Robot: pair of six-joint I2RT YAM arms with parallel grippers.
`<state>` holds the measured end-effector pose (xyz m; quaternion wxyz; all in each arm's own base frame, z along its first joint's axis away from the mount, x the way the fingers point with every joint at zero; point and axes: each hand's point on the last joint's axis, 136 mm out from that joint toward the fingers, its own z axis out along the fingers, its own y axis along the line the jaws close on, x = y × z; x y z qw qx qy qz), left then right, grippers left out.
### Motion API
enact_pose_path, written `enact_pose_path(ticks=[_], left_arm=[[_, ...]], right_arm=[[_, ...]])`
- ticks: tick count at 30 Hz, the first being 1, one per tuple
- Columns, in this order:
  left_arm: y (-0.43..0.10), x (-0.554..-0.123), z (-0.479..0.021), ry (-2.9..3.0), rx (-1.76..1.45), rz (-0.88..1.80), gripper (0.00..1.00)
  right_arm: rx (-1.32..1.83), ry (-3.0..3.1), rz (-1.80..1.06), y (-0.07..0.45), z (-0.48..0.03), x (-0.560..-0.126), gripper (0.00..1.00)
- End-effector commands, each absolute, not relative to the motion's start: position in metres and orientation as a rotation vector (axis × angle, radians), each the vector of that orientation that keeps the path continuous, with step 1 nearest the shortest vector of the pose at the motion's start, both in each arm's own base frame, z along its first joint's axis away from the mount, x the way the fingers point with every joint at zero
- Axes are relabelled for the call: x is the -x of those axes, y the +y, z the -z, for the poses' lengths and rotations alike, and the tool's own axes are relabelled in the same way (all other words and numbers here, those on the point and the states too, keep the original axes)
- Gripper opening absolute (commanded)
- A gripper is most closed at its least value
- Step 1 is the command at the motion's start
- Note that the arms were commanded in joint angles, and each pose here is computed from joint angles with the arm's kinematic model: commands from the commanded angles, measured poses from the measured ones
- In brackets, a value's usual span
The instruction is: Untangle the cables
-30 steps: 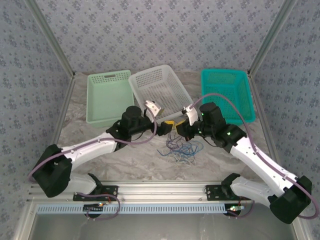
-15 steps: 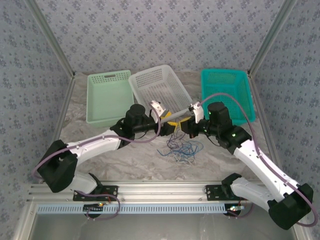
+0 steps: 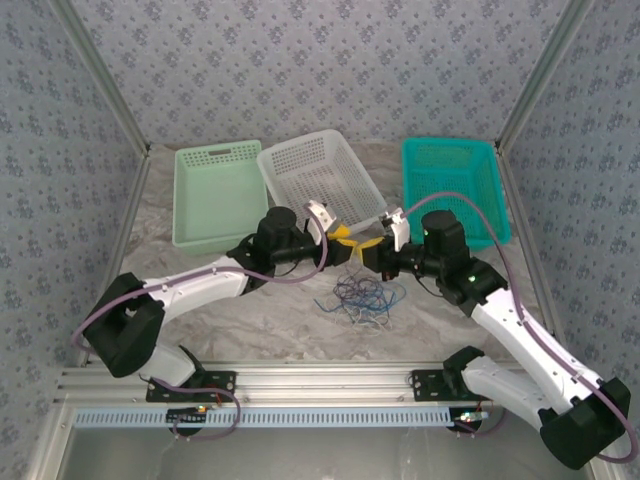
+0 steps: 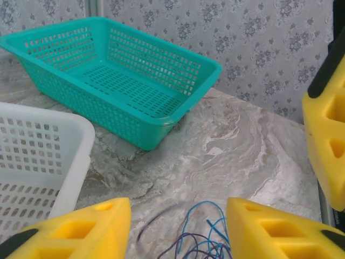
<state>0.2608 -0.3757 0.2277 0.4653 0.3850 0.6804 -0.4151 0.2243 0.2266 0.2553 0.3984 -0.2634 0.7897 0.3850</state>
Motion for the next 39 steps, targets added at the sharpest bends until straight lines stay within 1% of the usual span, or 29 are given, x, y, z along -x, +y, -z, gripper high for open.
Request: enact_pose_path(ticks=[1, 3, 4, 6, 7, 10, 13, 16, 19, 23, 26, 30, 39], left_arm=[[-0.384, -0.258, -0.237, 1.623, -0.952, 1.058, 0.32], [-0.383, -0.258, -0.235, 1.631, -0.952, 1.047, 0.25], [-0.382, -0.258, -0.235, 1.636, -0.948, 1.039, 0.24], [-0.379, -0.260, -0.232, 1.656, -0.943, 1.014, 0.26], [-0.376, -0.260, -0.230, 1.667, -0.940, 0.995, 0.28], [-0.366, -0.262, -0.227, 1.693, -0.926, 0.936, 0.32], [-0.355, -0.260, -0.227, 1.698, -0.908, 0.892, 0.39], [-0.340, -0.259, -0.227, 1.708, -0.869, 0.839, 0.47], [-0.326, -0.258, -0.227, 1.713, -0.837, 0.790, 0.57], [-0.311, -0.255, -0.223, 1.735, -0.809, 0.743, 0.67], [-0.303, -0.253, -0.218, 1.749, -0.798, 0.712, 0.70], [-0.294, -0.253, -0.220, 1.741, -0.776, 0.681, 0.73], [-0.277, -0.248, -0.225, 1.719, -0.730, 0.651, 0.80]], right_arm=[[0.637, 2.011, -0.977, 0.223, -0.253, -0.224, 0.13], [0.627, 2.028, -0.960, 0.220, -0.249, -0.224, 0.12], [0.610, 2.050, -0.933, 0.217, -0.245, -0.225, 0.13], [0.563, 2.133, -0.841, 0.205, -0.227, -0.231, 0.20], [0.521, 2.206, -0.770, 0.196, -0.210, -0.236, 0.25], [0.443, 2.415, -0.671, 0.181, -0.163, -0.240, 0.32], [0.447, 2.478, -0.706, 0.187, -0.136, -0.240, 0.37], [0.445, 2.444, -0.742, 0.195, -0.128, -0.249, 0.41], [0.478, 2.427, -0.796, 0.207, -0.126, -0.251, 0.47], [0.576, 2.383, -0.859, 0.225, -0.131, -0.244, 0.57], [0.689, 2.348, -0.880, 0.241, -0.133, -0.232, 0.62], [0.784, 2.375, -0.790, 0.244, -0.119, -0.225, 0.63], [0.850, 2.390, -0.641, 0.257, -0.090, -0.248, 0.63]])
